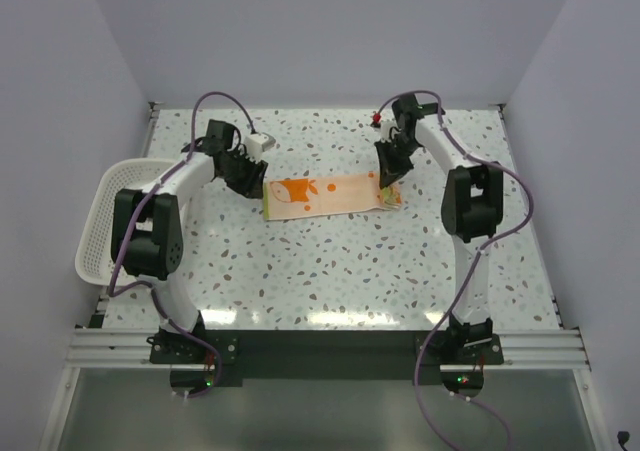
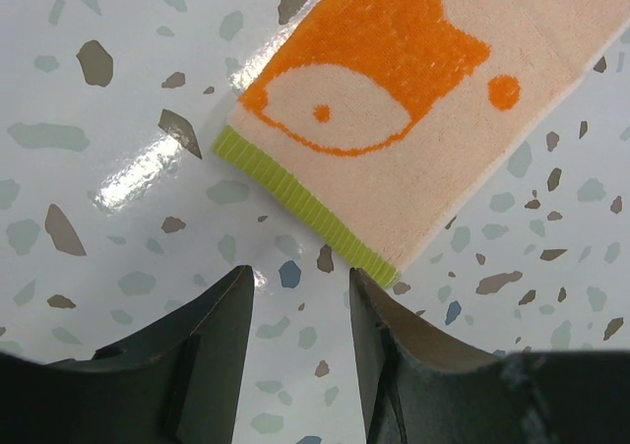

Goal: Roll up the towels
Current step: Fold the towel

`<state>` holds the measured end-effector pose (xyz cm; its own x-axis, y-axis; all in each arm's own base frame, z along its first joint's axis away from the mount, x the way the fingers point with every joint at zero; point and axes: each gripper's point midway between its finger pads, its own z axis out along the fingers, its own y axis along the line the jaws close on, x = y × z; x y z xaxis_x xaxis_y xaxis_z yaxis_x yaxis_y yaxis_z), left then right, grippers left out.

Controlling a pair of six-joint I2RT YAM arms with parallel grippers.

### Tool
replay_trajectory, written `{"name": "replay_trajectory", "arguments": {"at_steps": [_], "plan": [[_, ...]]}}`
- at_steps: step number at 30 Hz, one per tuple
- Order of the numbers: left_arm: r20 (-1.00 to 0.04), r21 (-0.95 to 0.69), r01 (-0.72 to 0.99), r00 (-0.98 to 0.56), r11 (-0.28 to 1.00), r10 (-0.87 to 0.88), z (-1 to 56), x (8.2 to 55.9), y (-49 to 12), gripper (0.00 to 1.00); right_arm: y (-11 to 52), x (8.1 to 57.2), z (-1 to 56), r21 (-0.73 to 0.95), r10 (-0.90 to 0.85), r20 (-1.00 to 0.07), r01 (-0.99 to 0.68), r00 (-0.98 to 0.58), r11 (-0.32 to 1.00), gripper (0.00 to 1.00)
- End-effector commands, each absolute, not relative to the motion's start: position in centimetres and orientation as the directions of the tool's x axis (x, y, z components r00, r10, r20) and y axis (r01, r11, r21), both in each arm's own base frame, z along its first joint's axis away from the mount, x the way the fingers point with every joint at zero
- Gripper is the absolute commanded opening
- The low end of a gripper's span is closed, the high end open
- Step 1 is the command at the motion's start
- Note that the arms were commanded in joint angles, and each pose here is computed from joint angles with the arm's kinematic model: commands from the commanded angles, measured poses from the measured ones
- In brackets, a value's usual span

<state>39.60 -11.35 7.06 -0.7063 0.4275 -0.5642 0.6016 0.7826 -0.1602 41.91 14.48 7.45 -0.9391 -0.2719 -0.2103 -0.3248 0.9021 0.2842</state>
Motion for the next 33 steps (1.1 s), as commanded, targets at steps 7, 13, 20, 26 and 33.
{"name": "replay_trajectory", "arguments": {"at_steps": [7, 13, 20, 26, 33], "plan": [[-0.595, -0.137, 0.593, -0.690, 0.794, 0.413, 8.9, 40.1, -11.0, 0.49, 17.8, 42.1, 6.1, 0.340, -0.280, -0.188, -0.330, -0.942, 0.881, 0.00], [-0.577, -0.159, 0.603, -0.699, 0.782, 0.422, 8.0, 39.6, -11.2, 0.49, 19.0, 40.8, 6.3, 0.428, -0.308, -0.156, -0.345, -0.939, 0.835, 0.30], [-0.564, -0.169, 0.607, -0.706, 0.777, 0.429, 7.3, 39.4, -11.9, 0.45, 18.6, 41.0, 11.5, 0.537, -0.319, -0.276, -0.420, -0.907, 0.732, 0.53], [-0.548, -0.172, 0.603, -0.715, 0.779, 0.433, 6.4, 39.4, -12.6, 0.37, 16.9, 45.8, 11.6, 0.419, -0.279, -0.394, -0.441, -0.876, 0.794, 0.39], [-0.524, -0.200, 0.589, -0.740, 0.783, 0.422, 5.1, 39.8, -13.4, 0.30, 16.7, 49.4, 7.4, 0.324, -0.311, -0.413, -0.457, -0.856, 0.828, 0.38]]}}
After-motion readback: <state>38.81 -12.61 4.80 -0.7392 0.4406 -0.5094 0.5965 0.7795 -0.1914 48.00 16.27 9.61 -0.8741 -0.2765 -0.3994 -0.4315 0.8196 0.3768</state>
